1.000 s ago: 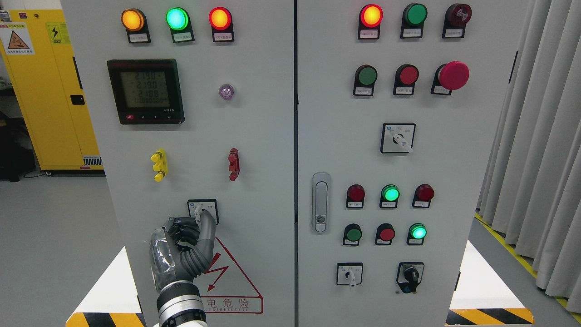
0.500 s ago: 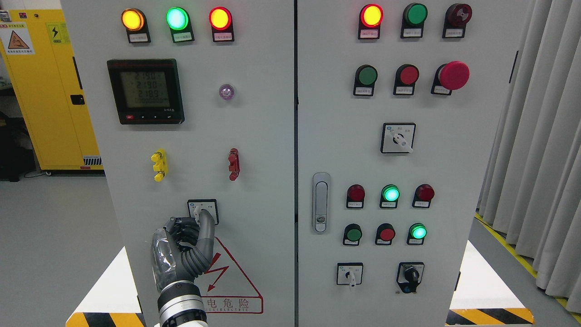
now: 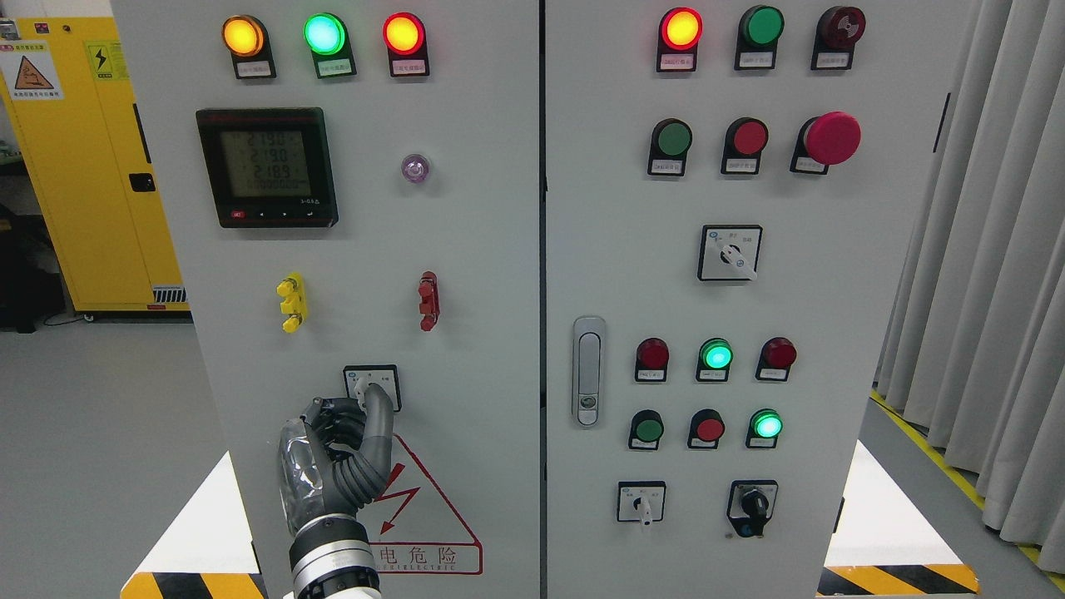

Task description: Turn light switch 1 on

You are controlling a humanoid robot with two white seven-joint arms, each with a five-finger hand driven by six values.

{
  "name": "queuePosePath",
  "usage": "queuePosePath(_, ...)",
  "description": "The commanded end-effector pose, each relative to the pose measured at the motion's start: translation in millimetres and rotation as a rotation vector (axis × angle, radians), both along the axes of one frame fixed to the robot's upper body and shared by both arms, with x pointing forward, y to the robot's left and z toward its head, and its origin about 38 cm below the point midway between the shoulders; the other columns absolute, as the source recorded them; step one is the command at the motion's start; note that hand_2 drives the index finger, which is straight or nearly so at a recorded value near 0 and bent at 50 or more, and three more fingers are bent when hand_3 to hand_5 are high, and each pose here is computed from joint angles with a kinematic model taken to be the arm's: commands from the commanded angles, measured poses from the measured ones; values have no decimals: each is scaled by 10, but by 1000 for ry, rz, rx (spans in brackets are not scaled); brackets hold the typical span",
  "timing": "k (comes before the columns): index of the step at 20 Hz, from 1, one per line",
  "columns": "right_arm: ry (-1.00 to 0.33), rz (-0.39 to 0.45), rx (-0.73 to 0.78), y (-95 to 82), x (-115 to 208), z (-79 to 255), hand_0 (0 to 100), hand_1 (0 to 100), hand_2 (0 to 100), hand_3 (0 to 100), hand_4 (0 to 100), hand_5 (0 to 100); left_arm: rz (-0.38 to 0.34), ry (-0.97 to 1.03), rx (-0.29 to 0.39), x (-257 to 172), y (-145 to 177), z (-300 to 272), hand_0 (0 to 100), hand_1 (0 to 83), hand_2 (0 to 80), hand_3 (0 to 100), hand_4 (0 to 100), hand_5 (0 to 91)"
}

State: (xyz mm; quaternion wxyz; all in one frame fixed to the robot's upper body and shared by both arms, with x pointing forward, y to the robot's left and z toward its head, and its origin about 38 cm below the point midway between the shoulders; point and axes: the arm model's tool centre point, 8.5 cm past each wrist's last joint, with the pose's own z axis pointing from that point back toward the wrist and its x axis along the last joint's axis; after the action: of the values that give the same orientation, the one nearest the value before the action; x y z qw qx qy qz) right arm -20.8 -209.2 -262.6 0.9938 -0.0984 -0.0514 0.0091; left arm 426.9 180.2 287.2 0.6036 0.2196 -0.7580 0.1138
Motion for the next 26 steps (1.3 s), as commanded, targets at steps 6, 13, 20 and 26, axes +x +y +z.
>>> queuePosePath(6, 2, -29, 0, -3, -6, 0, 0, 500, 40, 0, 0, 0, -2, 2, 0, 3, -4, 0, 619, 471, 653, 860, 807, 750)
queuePosePath(13, 2, -29, 0, -3, -6, 0, 0, 500, 40, 0, 0, 0, -8, 11, 2, 14, -10, -24, 663, 459, 655, 863, 809, 754)
queuePosePath(20, 2, -29, 0, -3, -6, 0, 0, 500, 40, 0, 0, 0, -8, 11, 3, 18, -11, -22, 695, 444, 653, 867, 812, 755)
queuePosePath(26, 2, -29, 0, -3, -6, 0, 0, 500, 40, 0, 0, 0, -8, 12, 3, 17, -11, -29, 552, 414, 646, 868, 814, 754)
